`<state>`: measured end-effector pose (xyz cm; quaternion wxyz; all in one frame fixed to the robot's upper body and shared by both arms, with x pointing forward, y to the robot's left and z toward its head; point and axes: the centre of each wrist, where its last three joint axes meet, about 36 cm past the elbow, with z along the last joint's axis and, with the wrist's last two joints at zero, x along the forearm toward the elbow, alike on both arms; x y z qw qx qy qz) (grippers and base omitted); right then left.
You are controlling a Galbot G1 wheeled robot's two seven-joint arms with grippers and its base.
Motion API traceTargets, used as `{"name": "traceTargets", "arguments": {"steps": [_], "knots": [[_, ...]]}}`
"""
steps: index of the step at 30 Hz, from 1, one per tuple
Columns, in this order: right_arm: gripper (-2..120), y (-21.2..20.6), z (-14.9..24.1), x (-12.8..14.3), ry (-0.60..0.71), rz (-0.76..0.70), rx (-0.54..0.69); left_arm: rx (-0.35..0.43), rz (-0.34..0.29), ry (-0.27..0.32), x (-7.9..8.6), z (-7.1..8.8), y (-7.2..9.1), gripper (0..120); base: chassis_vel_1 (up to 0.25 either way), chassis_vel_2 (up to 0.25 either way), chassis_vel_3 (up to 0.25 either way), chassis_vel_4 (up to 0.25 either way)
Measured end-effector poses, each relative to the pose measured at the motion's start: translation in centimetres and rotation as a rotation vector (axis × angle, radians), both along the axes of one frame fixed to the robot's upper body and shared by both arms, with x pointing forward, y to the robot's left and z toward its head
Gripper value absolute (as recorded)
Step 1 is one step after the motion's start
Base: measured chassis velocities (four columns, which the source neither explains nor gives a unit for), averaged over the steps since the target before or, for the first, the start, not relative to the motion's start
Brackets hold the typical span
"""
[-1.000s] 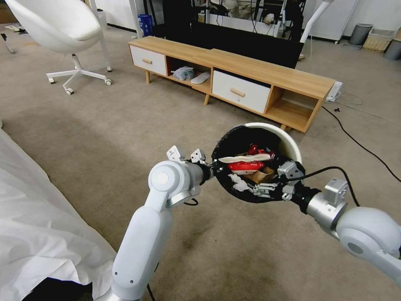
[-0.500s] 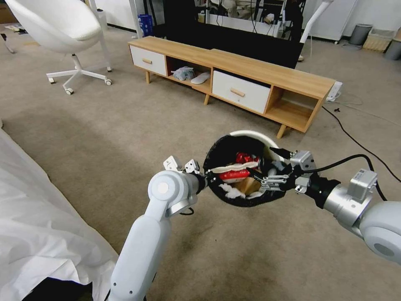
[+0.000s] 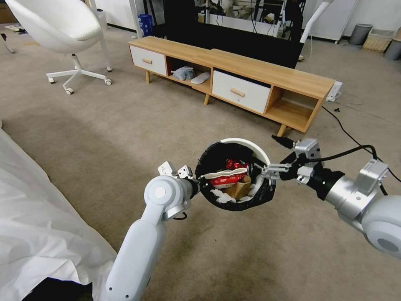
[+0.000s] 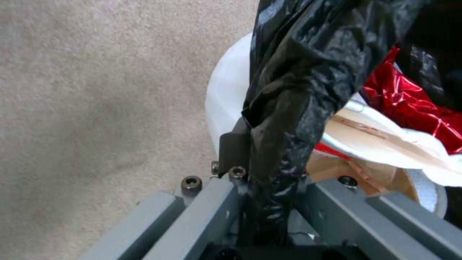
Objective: Pick up the trash bin and place the garbage on the floor into it.
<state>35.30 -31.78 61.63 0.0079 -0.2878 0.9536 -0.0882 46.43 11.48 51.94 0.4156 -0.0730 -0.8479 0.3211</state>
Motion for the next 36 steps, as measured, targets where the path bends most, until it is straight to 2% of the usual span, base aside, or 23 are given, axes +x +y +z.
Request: {"name": "traceTargets", "arguments": {"steps": [5, 9, 11, 12, 15, 18, 20, 24, 25, 28, 29, 31, 32, 33, 36], "knots": [[100, -1.6, 0.2, 1.4, -0.084, -0.080, -0.019, 0.013, -0.035, -0.068, -0.8, 0.2, 1.1, 0, 0.000, 0.000, 0.000, 0.000], [100, -2.6, 0.1, 1.9, -0.114, -0.134, -0.016, 0.019, -0.053, -0.103, -1.0, 0.6, 1.3, 0, 0.000, 0.000, 0.000, 0.000], [100, -3.7, -0.3, 2.3, -0.137, -0.229, 0.002, 0.022, -0.072, -0.156, -1.0, 1.5, 1.3, 0, 0.000, 0.000, 0.000, 0.000], [100, -3.7, -0.3, 2.3, -0.137, -0.229, 0.002, 0.022, -0.072, -0.156, -1.0, 1.5, 1.3, 0, 0.000, 0.000, 0.000, 0.000], [100, -5.3, -0.5, 2.3, -0.160, -0.339, -0.002, 0.030, -0.080, -0.234, -0.8, 2.8, 1.2, 0, 0.000, 0.000, 0.000, 0.000], [100, -6.0, -0.5, 2.0, -0.165, -0.389, -0.007, 0.036, -0.081, -0.269, -0.8, 3.3, 1.2, 0, 0.000, 0.000, 0.000, 0.000], [100, -7.0, -0.7, 1.4, -0.170, -0.454, -0.019, 0.050, -0.085, -0.315, -0.9, 3.9, 1.0, 0, 0.000, 0.000, 0.000, 0.000], [100, -7.8, -0.9, 0.4, -0.170, -0.500, -0.037, 0.052, -0.087, -0.350, -1.0, 4.4, 0.6, 0, 0.000, 0.000, 0.000, 0.000], [100, -8.6, -1.1, -0.6, -0.179, -0.543, -0.061, 0.052, -0.085, -0.378, -1.1, 4.8, 0.1, 0, 0.000, 0.000, 0.000, 0.000], [100, -9.3, -1.5, -2.1, -0.196, -0.602, -0.076, 0.051, -0.088, -0.413, -1.1, 5.2, -0.8, 0, 0.000, 0.000, 0.000, 0.000], [100, -9.3, -1.5, -2.1, -0.196, -0.602, -0.076, 0.051, -0.088, -0.413, -1.1, 5.2, -0.8, 0, 0.000, 0.000, 0.000, 0.000], [100, -10.2, -1.8, -4.2, -0.224, -0.678, -0.091, 0.039, -0.103, -0.434, -1.3, 5.6, -2.2, 0, 0.000, 0.000, 0.000, 0.000], [100, -10.2, -1.8, -4.2, -0.224, -0.678, -0.091, 0.039, -0.103, -0.434, -1.3, 5.6, -2.2, 0, 0.000, 0.000, 0.000, 0.000], [100, -10.7, -2.0, -5.7, -0.235, -0.731, -0.094, 0.046, -0.106, -0.449, -1.5, 5.5, -3.1, 0, 0.000, 0.000, 0.000, 0.000], [100, -11.1, -2.3, -7.5, -0.245, -0.781, -0.108, 0.056, -0.109, -0.446, -1.7, 5.2, -4.1, 0, 0.000, 0.000, 0.000, 0.000]]}}
